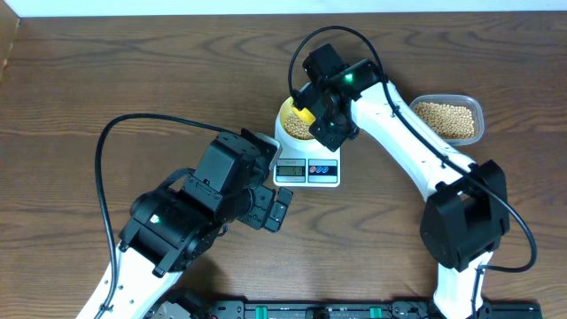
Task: Scoop item into bowl and weigh 50g on scale
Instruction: 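Carry the scoop over the yellow bowl and tip it to top up, then lift the emptied yellow scoop up and away from the bowl, right gripper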
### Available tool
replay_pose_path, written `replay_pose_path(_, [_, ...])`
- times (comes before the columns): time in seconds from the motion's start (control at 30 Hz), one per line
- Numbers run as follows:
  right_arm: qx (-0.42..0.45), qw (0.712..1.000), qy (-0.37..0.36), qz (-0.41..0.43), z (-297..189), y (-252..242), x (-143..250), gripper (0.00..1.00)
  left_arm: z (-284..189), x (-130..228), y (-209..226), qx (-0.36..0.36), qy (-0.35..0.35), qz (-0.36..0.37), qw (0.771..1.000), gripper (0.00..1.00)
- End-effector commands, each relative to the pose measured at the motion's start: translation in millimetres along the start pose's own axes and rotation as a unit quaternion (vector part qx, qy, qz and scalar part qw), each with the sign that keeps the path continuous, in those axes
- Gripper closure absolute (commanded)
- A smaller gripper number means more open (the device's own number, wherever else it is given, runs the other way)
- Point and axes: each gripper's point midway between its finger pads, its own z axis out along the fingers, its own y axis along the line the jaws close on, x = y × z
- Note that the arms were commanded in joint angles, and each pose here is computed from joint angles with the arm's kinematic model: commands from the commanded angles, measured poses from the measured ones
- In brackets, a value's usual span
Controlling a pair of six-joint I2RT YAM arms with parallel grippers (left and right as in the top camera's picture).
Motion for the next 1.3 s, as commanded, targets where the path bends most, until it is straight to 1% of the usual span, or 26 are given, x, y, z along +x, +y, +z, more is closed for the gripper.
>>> replay_pose_path(0.0, [-0.002,1.000,0.015,0.008,9.8,3.0,3.9,0.99,-3.1,-3.3,0.5,-0.001,-0.005,-0.004,1.000,0.00])
replay_pose_path(0.3, [-0.007,0.999,0.031,0.009,21.9,7.9,14.1,0.99,-3.1,-3.3,0.5,-0.001,-0.005,-0.004,1.000,0.00])
replay_pose_path(0.77, [-0.027,0.999,0.024,0.002,22.0,22.6,9.4,0.99,-3.1,-3.3,0.5,-0.001,-0.005,-0.004,1.000,0.00])
replay_pose_path(1.07, [-0.036,0.999,0.023,0.032,21.7,15.9,11.8,0.99,-3.1,-3.2,0.5,-0.001,-0.005,-0.004,1.000,0.00])
replay_pose_path(1.27, [-0.058,0.997,0.017,0.048,21.0,14.5,11.8,0.99,-3.1,-3.2,0.5,-0.001,-0.005,-0.004,1.000,0.00])
